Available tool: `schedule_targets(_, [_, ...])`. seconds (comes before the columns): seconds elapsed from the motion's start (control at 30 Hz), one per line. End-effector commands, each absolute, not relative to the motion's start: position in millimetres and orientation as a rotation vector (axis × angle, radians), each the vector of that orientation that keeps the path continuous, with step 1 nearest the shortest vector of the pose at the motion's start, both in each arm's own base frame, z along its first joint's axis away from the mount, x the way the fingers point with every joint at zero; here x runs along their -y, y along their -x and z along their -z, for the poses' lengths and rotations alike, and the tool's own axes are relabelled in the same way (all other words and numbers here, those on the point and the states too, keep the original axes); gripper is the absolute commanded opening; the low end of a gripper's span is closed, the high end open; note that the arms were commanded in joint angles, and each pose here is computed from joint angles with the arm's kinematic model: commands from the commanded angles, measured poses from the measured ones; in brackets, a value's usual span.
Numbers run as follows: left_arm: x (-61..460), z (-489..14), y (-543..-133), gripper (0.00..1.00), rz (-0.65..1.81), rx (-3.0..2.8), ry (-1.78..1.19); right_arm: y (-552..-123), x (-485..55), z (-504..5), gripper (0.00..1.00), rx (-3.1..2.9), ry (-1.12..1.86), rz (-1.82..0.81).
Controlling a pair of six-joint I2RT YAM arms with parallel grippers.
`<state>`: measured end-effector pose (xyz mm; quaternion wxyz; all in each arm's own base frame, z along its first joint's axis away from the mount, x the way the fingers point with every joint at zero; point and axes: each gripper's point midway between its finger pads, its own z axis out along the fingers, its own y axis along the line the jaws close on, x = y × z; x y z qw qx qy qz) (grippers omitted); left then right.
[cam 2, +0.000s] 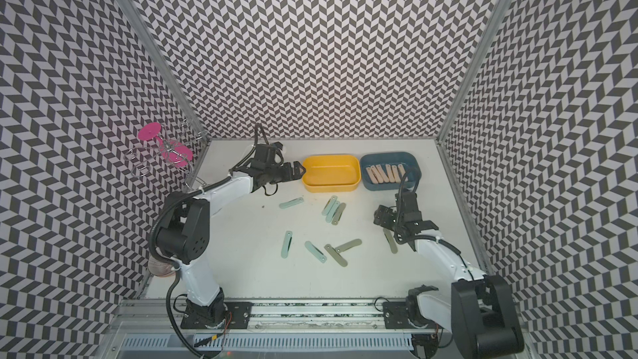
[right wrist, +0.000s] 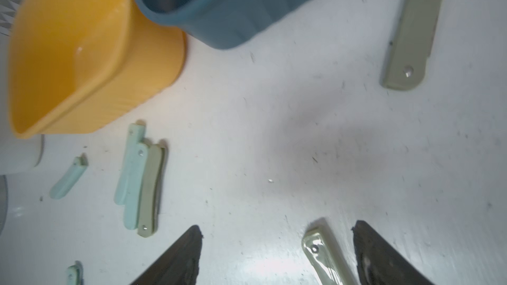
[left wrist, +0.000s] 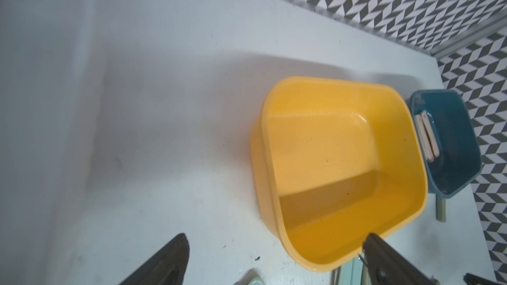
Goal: Place the fruit knives into the storage box by color
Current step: Move the storage box to the center of the board, then pick up the fruit knife from the center of the board.
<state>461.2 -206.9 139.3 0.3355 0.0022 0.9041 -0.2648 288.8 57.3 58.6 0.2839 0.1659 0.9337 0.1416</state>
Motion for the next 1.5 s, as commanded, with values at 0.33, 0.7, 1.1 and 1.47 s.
schedule_targets(0.33, [213.4,-197.0,-388.5,1.0,0.877,-2.237,-0.075,-249.4,-56.6,-24.5,0.84,-2.611,-0.601,-0.422])
schedule_targets(0.7, [230.8,-208.7,-353.4,1.0,0.964,-2.218,-0.154,-231.8,-92.9,-28.3,0.78,-2.61,-0.533,-0.644])
schedule_targets(1.1, [252.4,-200.5,-330.9,1.0,1.036,-2.226,-0.207,-216.9,-82.7,-22.7,0.77,-2.641,-0.574,-0.371])
schedule_targets(1.47, [261.8,-199.5,-321.5,1.0,1.079,-2.216,-0.232,-209.3,-87.7,-11.9,0.65,-2.674,-0.502,-0.215])
